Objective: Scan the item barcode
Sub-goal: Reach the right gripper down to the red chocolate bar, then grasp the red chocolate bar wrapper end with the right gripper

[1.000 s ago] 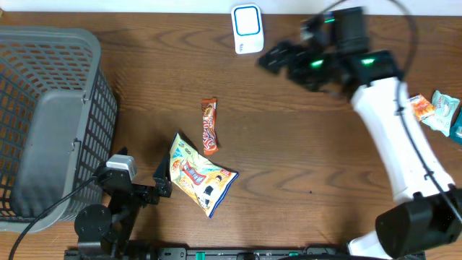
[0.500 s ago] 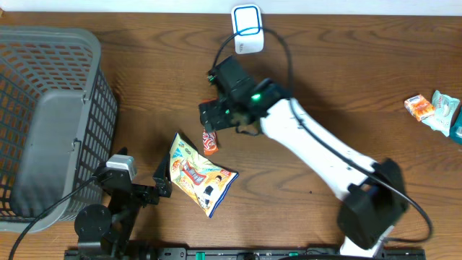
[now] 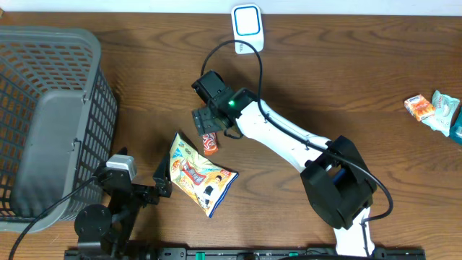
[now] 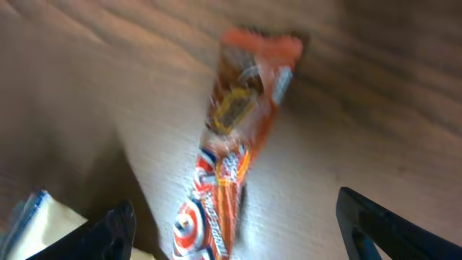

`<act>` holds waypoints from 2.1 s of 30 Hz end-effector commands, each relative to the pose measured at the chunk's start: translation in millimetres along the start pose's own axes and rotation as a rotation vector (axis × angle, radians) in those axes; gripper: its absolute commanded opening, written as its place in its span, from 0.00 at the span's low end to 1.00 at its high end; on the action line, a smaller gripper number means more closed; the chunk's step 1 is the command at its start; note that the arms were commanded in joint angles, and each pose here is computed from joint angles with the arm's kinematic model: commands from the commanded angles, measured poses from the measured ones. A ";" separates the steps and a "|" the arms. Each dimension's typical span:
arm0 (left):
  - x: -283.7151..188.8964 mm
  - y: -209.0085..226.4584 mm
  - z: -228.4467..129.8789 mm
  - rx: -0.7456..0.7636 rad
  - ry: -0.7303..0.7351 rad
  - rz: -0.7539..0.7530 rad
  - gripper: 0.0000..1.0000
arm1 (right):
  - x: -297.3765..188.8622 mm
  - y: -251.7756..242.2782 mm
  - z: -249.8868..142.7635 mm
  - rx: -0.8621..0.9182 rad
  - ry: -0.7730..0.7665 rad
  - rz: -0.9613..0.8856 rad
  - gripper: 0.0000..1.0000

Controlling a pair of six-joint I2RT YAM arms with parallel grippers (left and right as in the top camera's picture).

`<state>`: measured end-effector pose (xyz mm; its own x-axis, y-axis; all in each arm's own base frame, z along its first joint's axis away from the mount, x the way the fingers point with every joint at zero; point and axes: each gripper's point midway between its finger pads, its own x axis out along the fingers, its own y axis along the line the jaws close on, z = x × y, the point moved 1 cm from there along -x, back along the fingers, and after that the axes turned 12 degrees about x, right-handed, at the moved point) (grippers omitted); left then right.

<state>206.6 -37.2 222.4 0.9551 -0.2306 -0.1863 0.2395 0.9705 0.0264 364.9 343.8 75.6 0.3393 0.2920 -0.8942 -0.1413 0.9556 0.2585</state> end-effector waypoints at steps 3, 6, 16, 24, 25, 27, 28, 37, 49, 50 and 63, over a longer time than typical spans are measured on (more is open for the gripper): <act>0.0 -3.0 0.0 0.015 -0.002 -0.018 0.98 | 23.2 1.1 10.2 -0.070 -0.048 0.006 0.84; 0.0 -3.0 0.0 0.015 -0.002 -0.018 0.98 | 40.5 -1.2 17.8 -0.085 -0.074 0.016 0.84; 0.0 -3.0 0.0 0.015 -0.002 -0.018 0.98 | 47.9 -19.1 38.9 -0.041 -0.046 0.126 0.82; 0.0 -3.0 0.0 0.015 -0.002 -0.018 0.98 | 64.1 -24.1 25.4 -0.057 0.101 0.327 0.81; 0.0 -3.0 0.0 0.015 -0.002 -0.018 0.98 | 66.6 -23.6 22.3 -0.061 0.123 0.361 0.81; 0.0 -3.0 0.0 0.015 -0.002 -0.018 0.98 | 74.3 -25.5 17.9 -0.053 0.151 0.400 0.80; 0.0 -3.0 0.0 0.015 -0.002 -0.018 0.98 | 78.6 -26.9 16.0 -0.048 0.162 0.413 0.81; 0.0 -3.0 0.0 0.015 -0.002 -0.018 0.98 | 105.5 -30.3 -17.2 -0.069 0.274 0.466 0.75; 0.0 -3.0 0.0 0.015 -0.002 -0.018 0.98 | 112.7 -56.6 -31.1 -0.080 0.316 0.322 0.01; 0.0 -3.0 0.0 0.015 -0.002 -0.018 0.98 | 113.0 -57.4 -29.5 -0.071 0.311 0.317 0.01; 0.0 -3.0 0.0 0.015 -0.002 -0.018 0.98 | 8.4 -126.5 26.8 0.667 0.278 -0.056 0.01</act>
<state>206.6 -37.0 222.5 0.9553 -0.2299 -0.1859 0.2387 0.9707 0.0265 391.7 279.1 17.5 -0.0594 0.4833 -0.8734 0.1826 0.8655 0.4665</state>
